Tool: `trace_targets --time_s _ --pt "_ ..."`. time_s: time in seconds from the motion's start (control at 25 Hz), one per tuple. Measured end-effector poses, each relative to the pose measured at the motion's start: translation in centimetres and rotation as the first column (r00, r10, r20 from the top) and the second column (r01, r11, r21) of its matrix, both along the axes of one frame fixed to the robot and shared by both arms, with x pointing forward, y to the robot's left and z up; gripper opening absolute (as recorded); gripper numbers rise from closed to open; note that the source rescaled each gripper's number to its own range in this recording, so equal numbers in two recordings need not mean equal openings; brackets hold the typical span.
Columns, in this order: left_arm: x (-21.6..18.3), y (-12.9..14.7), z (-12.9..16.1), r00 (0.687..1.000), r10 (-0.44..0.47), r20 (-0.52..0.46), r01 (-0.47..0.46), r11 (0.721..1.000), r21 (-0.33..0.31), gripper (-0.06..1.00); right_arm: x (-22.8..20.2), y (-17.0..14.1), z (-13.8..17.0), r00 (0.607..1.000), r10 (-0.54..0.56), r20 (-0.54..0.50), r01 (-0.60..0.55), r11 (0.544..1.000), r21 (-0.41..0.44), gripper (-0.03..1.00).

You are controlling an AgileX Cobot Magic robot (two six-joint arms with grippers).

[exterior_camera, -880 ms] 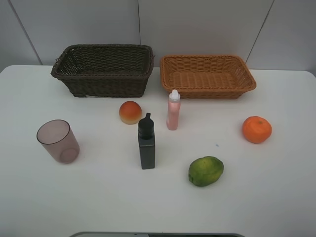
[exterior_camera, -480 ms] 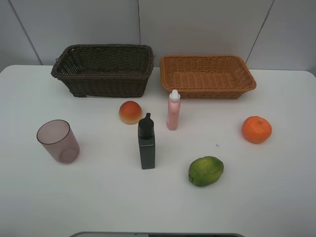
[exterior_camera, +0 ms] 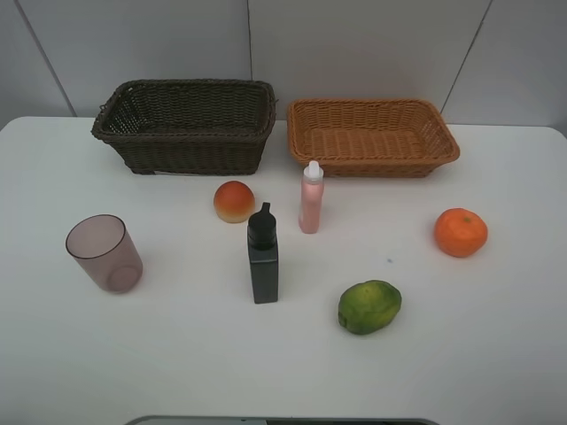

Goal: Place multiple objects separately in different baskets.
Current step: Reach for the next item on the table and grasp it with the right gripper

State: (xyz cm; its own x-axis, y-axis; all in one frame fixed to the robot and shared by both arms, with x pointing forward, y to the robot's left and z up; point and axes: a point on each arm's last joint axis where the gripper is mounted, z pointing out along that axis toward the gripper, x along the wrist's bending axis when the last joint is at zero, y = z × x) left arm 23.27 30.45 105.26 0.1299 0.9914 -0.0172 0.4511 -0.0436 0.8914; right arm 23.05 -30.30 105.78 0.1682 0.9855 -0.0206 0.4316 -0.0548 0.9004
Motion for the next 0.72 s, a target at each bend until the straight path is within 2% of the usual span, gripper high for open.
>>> trace_targets --time_s 0.72 --pt "0.00 0.00 0.00 1.000 0.000 0.000 0.000 1.000 0.000 1.00 0.00 0.00 0.00 1.000 0.000 0.000 0.000 1.000 0.000 1.00"
